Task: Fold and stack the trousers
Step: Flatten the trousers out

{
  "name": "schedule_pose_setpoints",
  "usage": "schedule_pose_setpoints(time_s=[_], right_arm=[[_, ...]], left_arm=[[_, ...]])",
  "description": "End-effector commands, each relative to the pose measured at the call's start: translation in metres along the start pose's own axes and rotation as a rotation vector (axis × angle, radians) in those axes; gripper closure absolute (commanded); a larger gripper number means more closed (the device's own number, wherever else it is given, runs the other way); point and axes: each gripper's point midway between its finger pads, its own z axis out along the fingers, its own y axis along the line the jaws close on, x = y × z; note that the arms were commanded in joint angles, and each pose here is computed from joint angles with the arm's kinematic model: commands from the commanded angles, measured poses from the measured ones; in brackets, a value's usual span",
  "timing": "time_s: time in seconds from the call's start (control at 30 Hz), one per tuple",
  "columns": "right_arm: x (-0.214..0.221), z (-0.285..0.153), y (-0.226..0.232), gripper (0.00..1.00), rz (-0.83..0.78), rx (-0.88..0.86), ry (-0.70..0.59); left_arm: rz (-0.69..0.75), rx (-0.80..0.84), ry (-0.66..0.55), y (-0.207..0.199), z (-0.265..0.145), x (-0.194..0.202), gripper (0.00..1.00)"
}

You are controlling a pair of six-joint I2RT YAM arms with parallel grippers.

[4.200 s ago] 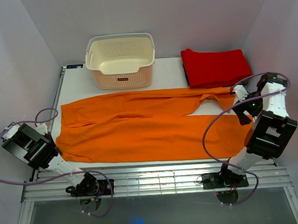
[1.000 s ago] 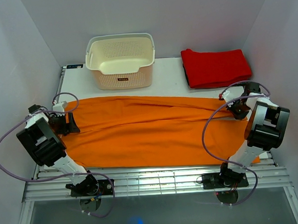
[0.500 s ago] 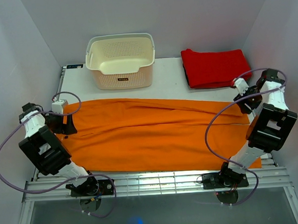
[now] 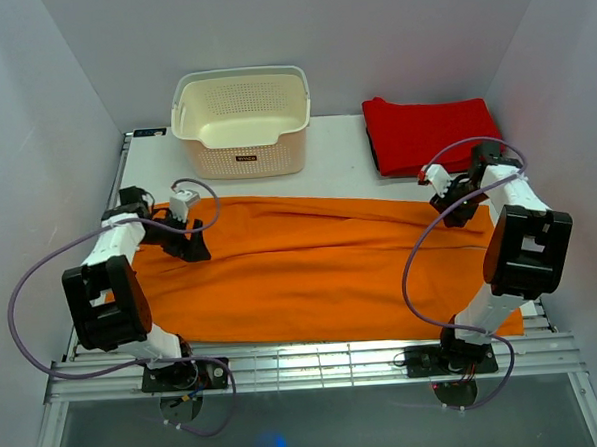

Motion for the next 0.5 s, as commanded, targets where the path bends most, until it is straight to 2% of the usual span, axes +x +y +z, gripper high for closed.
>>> schedule_pose_setpoints(time_s=[0.0, 0.17, 0.47], right_arm=[[-0.018, 0.011, 0.004, 0.58, -0.05, 0.035, -0.001], [-0.025, 0.034, 0.007, 0.57, -0.055, 0.037, 0.013], [-0.025, 0.059, 0.009, 0.55, -0.058, 0.031, 0.05]], left_arm=[[0.091, 0.013, -0.042, -0.034, 0.019, -0.031, 0.13], [0.165, 0.102, -0.024, -0.09, 0.058, -0.052, 0.13], [0.309, 0.173, -0.077, -0.153, 0.116, -0.108, 0.12]])
